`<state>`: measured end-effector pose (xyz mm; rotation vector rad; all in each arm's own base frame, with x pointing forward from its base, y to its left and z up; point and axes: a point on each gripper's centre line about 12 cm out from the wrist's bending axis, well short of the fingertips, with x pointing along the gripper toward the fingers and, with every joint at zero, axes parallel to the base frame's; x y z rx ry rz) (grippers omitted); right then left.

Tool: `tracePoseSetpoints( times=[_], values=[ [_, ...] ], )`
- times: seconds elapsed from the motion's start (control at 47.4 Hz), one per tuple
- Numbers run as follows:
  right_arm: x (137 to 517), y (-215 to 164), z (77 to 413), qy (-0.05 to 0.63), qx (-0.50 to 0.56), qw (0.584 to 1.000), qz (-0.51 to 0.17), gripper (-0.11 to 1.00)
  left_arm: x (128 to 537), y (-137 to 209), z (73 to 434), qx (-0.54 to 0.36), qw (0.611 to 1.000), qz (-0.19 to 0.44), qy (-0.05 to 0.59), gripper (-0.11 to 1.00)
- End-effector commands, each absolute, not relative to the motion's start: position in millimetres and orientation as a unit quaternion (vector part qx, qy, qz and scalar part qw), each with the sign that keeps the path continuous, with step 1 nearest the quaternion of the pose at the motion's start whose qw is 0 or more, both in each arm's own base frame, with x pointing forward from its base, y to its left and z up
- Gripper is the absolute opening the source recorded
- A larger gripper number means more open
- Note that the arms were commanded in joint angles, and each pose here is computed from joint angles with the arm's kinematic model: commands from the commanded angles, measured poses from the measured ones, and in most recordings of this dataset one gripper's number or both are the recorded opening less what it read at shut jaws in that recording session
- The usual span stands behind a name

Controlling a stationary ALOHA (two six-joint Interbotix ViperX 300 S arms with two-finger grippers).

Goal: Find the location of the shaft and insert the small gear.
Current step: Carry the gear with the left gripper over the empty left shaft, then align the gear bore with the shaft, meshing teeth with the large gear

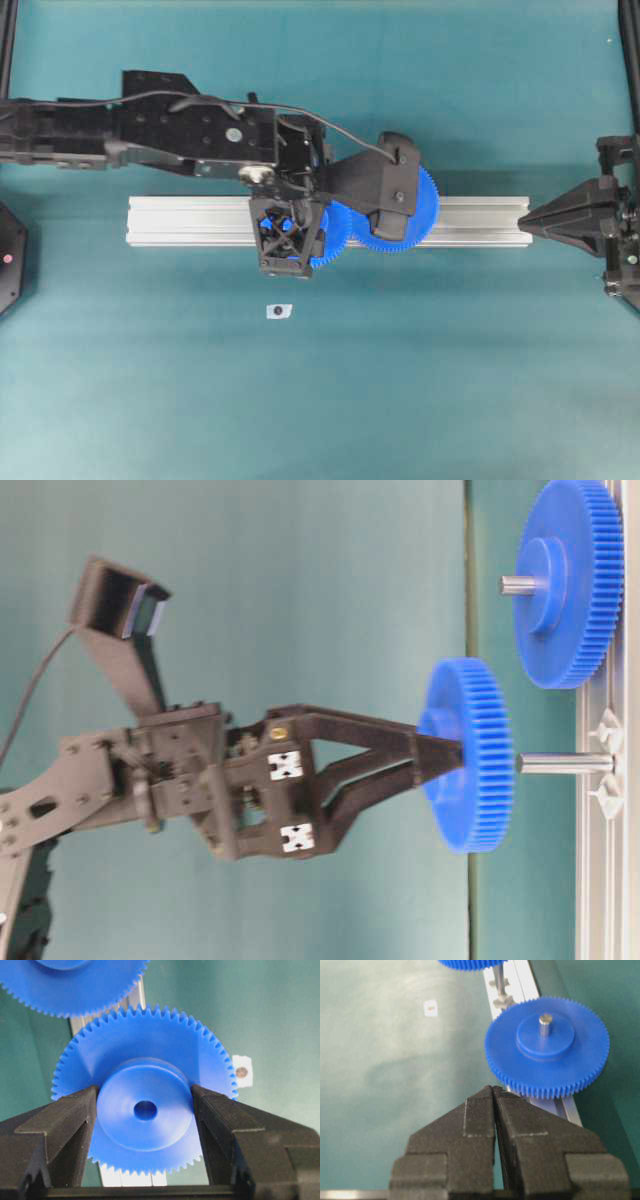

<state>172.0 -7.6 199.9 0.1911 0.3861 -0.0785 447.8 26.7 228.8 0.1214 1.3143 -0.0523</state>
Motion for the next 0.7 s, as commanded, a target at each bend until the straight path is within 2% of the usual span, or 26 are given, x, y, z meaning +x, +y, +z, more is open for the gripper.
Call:
tracePoseSetpoints(
  times=[0.0, 0.675],
  values=[
    [174, -8, 203, 0.187, 0.099, 0.977, -0.04, 0.04, 451, 29, 242, 0.058, 0.801, -0.02, 0.595, 0.63],
    [174, -8, 203, 0.187, 0.1, 0.977, -0.041, 0.04, 450, 29, 212, 0.054, 0.786, -0.021, 0.615, 0.63]
  ],
)
